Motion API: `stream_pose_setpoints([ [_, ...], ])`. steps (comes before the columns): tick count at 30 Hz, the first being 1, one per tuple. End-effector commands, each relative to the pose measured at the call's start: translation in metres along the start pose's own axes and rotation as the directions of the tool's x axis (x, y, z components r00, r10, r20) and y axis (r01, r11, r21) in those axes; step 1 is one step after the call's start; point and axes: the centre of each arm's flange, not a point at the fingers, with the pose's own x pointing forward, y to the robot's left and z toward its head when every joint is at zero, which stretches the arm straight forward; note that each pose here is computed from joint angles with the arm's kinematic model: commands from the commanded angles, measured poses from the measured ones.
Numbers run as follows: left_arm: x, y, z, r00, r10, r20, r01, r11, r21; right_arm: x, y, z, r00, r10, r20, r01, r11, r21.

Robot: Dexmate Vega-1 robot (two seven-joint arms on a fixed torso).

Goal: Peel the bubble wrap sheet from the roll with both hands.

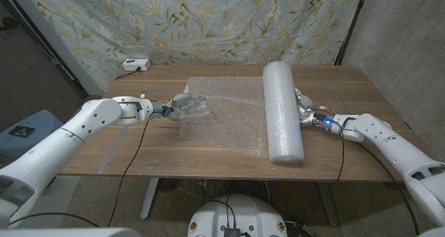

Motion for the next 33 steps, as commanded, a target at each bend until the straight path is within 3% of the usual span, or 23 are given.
stream_pose_setpoints([
  [1, -0.006, 0.005, -0.001, 0.999, 0.023, 0.03, -0.022, 1.0, -0.018, 0.011, -0.009, 0.009, 1.0, -0.015, -0.023, 0.016, 1.0, 0.008],
  [8, -0.01, 0.01, -0.001, 0.998, 0.049, 0.029, -0.048, 0.998, -0.031, 0.022, -0.018, 0.024, 0.999, -0.025, -0.033, 0.025, 1.0, -0.002],
  [14, -0.009, 0.012, 0.004, 0.998, 0.057, 0.031, -0.056, 0.998, -0.026, 0.023, -0.019, 0.033, 0.999, -0.031, -0.037, 0.03, 0.999, -0.016],
  [26, -0.006, 0.014, 0.016, 0.999, 0.042, 0.023, -0.042, 0.999, 0.005, 0.014, -0.015, 0.042, 1.0, -0.023, 0.005, 0.023, 0.999, -0.032],
  [33, -0.012, 0.016, 0.019, 0.999, 0.049, 0.022, -0.05, 0.998, 0.025, 0.003, -0.01, 0.042, 0.999, -0.028, 0.023, 0.029, 0.999, -0.041],
])
